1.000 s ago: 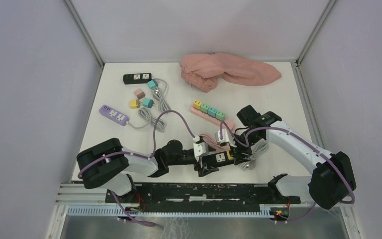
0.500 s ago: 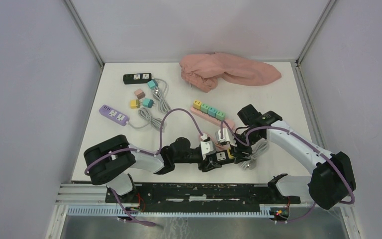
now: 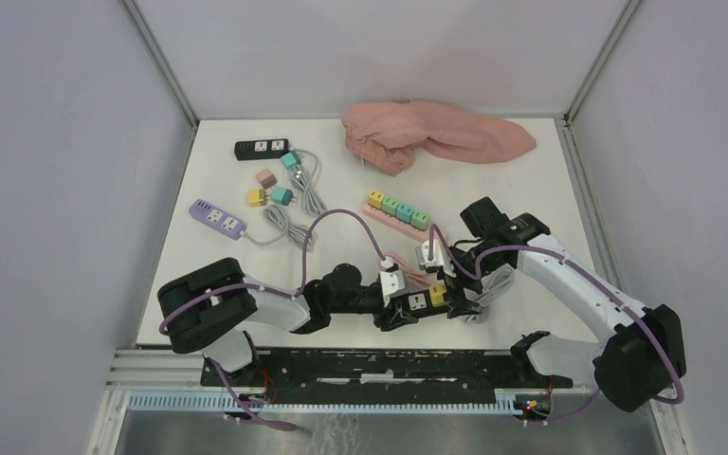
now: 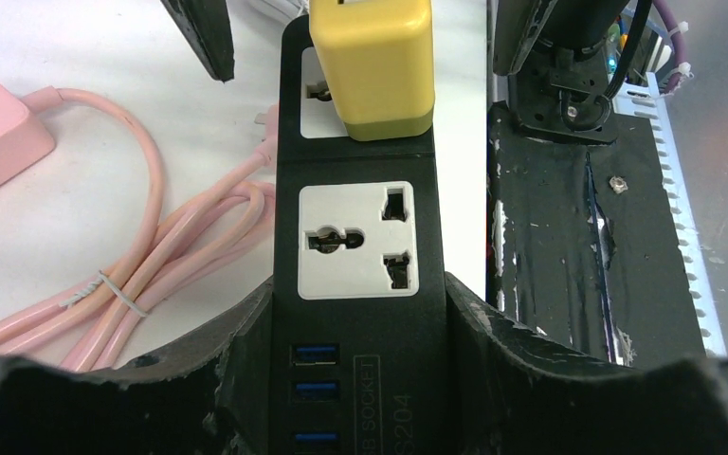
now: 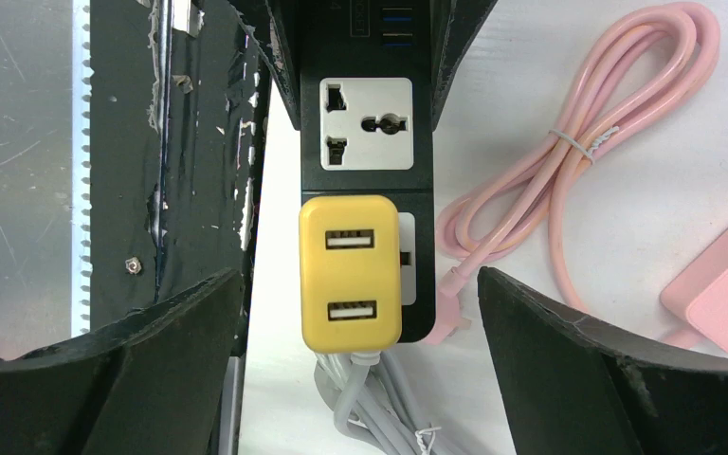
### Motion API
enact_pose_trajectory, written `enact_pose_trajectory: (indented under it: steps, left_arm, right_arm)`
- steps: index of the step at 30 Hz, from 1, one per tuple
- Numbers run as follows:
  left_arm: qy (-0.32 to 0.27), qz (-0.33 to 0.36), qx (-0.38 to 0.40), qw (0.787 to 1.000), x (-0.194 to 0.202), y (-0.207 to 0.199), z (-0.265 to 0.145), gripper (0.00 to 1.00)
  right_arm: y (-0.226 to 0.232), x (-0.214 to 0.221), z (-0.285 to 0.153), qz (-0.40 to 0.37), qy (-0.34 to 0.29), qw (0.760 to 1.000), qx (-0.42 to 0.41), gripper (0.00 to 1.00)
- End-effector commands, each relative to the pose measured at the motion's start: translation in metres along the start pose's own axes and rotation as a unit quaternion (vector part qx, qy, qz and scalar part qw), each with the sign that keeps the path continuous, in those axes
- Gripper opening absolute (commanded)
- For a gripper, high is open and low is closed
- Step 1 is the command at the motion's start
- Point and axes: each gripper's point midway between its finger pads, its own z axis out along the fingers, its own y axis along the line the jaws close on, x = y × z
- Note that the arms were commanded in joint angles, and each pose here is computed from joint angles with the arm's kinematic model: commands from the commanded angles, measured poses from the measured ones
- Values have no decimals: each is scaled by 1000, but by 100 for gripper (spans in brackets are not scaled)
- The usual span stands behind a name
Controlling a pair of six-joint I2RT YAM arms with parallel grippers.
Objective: Pull the plug off the socket
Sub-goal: Remove the plug from the socket.
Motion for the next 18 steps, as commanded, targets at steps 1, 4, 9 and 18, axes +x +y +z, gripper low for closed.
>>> enact_pose_trajectory:
  steps: [1, 4, 9, 18]
  left_arm:
    - [-56, 5, -5, 998, -34, -1, -2, 3]
    - [-53, 3, -5, 999, -33, -1, -2, 3]
    - [-47, -1, -6, 999, -31, -1, -3, 3]
    - [-43, -8, -6, 999, -30, -1, -3, 3]
  right_arm:
    - [0, -22, -11, -10, -43, 999, 6, 99]
    - [3, -23, -13, -18, -53, 998, 5, 99]
    - [10, -29, -19, -28, -72, 997, -1, 99]
    - [14, -37, -27, -28, -97, 995, -4, 99]
